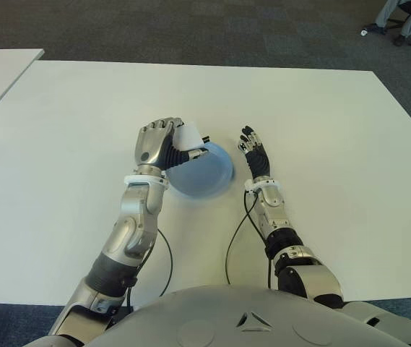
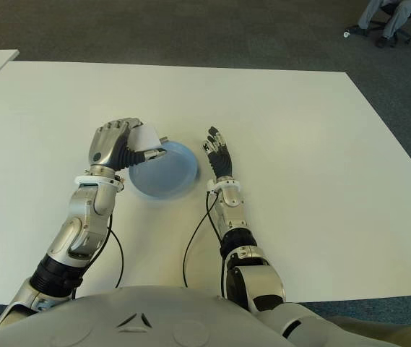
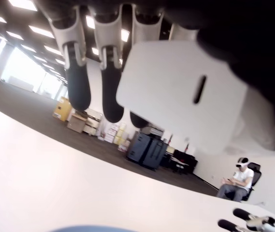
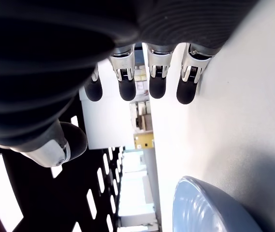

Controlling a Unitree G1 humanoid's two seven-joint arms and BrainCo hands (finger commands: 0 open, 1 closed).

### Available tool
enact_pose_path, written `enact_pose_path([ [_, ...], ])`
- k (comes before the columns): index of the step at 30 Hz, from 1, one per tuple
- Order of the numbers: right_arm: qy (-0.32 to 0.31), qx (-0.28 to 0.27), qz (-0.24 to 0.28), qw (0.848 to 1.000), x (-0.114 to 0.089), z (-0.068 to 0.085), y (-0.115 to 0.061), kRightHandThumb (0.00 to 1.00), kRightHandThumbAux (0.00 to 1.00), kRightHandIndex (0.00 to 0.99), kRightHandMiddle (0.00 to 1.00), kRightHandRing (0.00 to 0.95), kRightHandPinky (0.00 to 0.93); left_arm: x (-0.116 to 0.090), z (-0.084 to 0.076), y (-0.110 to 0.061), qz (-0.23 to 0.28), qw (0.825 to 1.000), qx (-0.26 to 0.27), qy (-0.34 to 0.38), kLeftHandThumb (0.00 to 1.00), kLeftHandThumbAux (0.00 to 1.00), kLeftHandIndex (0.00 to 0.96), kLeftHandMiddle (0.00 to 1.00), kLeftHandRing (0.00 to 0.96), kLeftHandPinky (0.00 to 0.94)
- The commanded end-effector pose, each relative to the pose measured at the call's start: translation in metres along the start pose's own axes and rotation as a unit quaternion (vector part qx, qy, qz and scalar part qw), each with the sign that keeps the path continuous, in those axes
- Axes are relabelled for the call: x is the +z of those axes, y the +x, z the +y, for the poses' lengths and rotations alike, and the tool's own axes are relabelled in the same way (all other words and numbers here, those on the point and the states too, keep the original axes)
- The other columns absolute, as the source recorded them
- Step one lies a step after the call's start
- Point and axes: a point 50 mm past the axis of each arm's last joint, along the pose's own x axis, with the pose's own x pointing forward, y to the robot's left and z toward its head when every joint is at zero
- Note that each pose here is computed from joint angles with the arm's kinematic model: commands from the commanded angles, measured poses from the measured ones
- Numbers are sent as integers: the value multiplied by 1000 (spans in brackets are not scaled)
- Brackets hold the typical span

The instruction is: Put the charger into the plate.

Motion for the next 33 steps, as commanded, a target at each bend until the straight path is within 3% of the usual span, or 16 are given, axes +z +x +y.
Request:
enact_pose_path([
  [1,10,-10,40,999,-15,1,-8,0,540,13,43,25,37,-4,-12,5,-21,999,-26,-5,753,697,442,868,861,836],
  [13,9,-13,43,999,-15,1,-8,0,532,14,53,33,45,-15,-32,7,-97,993,-62,-23,753,697,442,879,869,843],
  [22,9,-17,39,999,-14,1,-9,0,529,4,55,35,48,-18,-39,2,-102,991,-76,-41,752,697,442,876,867,841],
  [24,8,-19,38,999,-14,1,-9,0,534,1,55,36,46,-21,-43,-1,-95,991,-87,-43,748,695,442,836,832,805],
  [26,8,-20,36,999,-14,0,-9,0,540,0,54,36,42,-24,-46,-3,-90,990,-96,-39,732,694,432,781,778,754],
  [27,7,-20,34,999,-13,0,-9,0,543,0,53,35,39,-25,-47,-4,-87,990,-112,-30,688,617,357,645,666,650],
  [28,6,-20,33,999,-13,0,-10,0,548,0,52,34,35,-26,-49,-5,-84,989,-122,-23,600,544,256,475,491,491],
  [31,4,-18,31,999,-12,0,-10,0,561,0,51,33,29,-27,-50,-7,-75,987,-145,-6,456,441,113,224,253,275],
  [33,4,-17,30,999,-12,0,-10,0,567,0,50,32,26,-28,-50,-7,-73,986,-149,-2,398,407,69,145,184,218],
])
